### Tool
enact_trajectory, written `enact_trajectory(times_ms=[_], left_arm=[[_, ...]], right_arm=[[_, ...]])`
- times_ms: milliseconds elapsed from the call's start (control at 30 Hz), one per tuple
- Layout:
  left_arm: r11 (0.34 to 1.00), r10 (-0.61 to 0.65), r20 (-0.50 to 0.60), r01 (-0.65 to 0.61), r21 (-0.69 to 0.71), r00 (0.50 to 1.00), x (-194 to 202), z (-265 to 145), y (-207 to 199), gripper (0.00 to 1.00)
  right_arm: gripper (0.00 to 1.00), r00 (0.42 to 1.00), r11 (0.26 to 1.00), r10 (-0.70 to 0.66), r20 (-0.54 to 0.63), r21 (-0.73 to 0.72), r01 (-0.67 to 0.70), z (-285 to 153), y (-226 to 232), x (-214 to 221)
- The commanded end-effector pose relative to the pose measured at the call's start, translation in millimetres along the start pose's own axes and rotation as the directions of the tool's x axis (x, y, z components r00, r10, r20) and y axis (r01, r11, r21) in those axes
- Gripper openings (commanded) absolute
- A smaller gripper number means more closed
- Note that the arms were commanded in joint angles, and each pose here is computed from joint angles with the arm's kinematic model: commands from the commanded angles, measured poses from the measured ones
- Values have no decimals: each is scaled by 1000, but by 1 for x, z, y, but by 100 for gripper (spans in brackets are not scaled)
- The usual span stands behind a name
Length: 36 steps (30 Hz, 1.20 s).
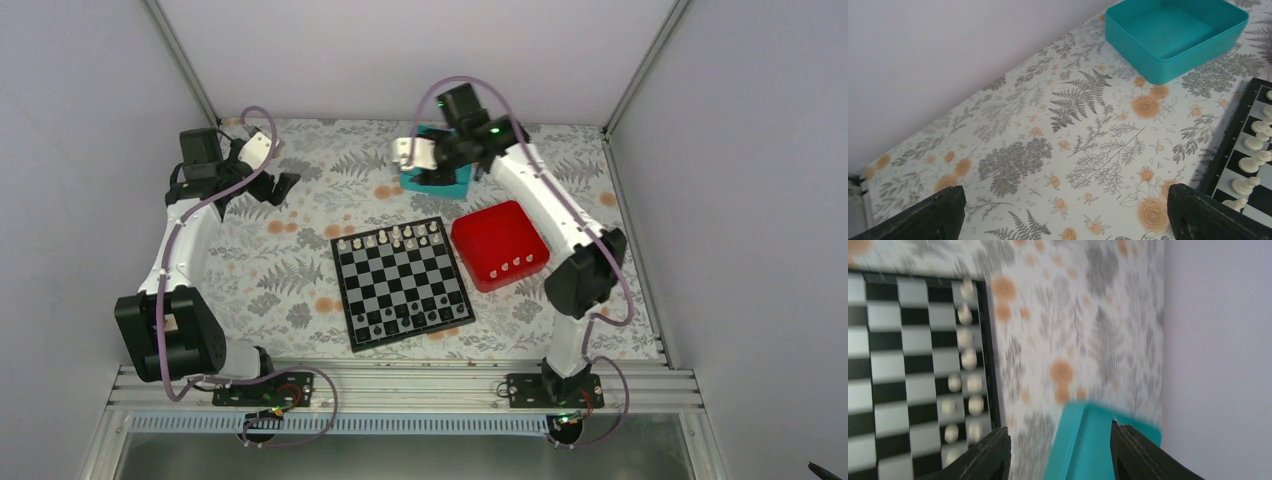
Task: Set up the chess pieces on the board
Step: Adjust the chess piece on the chessboard.
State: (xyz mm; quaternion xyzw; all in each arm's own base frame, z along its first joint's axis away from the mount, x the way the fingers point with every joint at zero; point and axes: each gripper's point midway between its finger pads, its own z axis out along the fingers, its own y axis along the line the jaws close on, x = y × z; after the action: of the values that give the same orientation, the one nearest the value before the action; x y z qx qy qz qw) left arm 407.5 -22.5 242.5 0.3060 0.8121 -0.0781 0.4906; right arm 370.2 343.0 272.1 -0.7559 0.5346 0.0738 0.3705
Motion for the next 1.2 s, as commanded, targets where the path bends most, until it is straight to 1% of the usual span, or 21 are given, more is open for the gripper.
enact_trajectory(times_ms=[0, 100, 200, 300, 433, 567, 733, 967, 1167], left_arm=[[999, 27, 14, -28, 41, 1000, -11, 13, -6, 100], [999, 20, -17, -20, 40, 1000, -6, 27, -7, 100], [999, 16, -38, -15, 41, 999, -1, 37, -8, 100], [1000, 11, -56, -10, 23, 998, 5, 45, -5, 100], [1000, 13, -92, -11, 20, 996, 14, 55, -8, 100], [1000, 20, -113, -19, 12, 993, 21, 59, -12, 100], [1000, 16, -126, -14, 18, 992, 27, 59, -15, 100], [1000, 6, -132, -3, 22, 991, 32, 63, -18, 100], [999, 1, -128, 4, 36, 992, 31, 66, -22, 100]], right_arm=[[53, 975, 989, 134, -176, -37, -142, -11, 27, 78], [51, 964, 984, 167, -208, -19, -174, -9, 42, 104], [44, 957, 976, 204, -204, -30, -215, 3, 50, 118], [39, 955, 967, 232, -183, -65, -247, 21, 52, 120], [37, 957, 957, 244, -159, -122, -264, 49, 51, 121], [34, 953, 949, 243, -182, -157, -273, 76, 48, 125], [31, 955, 937, 229, -188, -224, -269, 81, 55, 118], [31, 962, 912, 148, -230, -344, -222, 85, 109, 93], [29, 960, 902, 146, -239, -366, -228, 94, 123, 88]])
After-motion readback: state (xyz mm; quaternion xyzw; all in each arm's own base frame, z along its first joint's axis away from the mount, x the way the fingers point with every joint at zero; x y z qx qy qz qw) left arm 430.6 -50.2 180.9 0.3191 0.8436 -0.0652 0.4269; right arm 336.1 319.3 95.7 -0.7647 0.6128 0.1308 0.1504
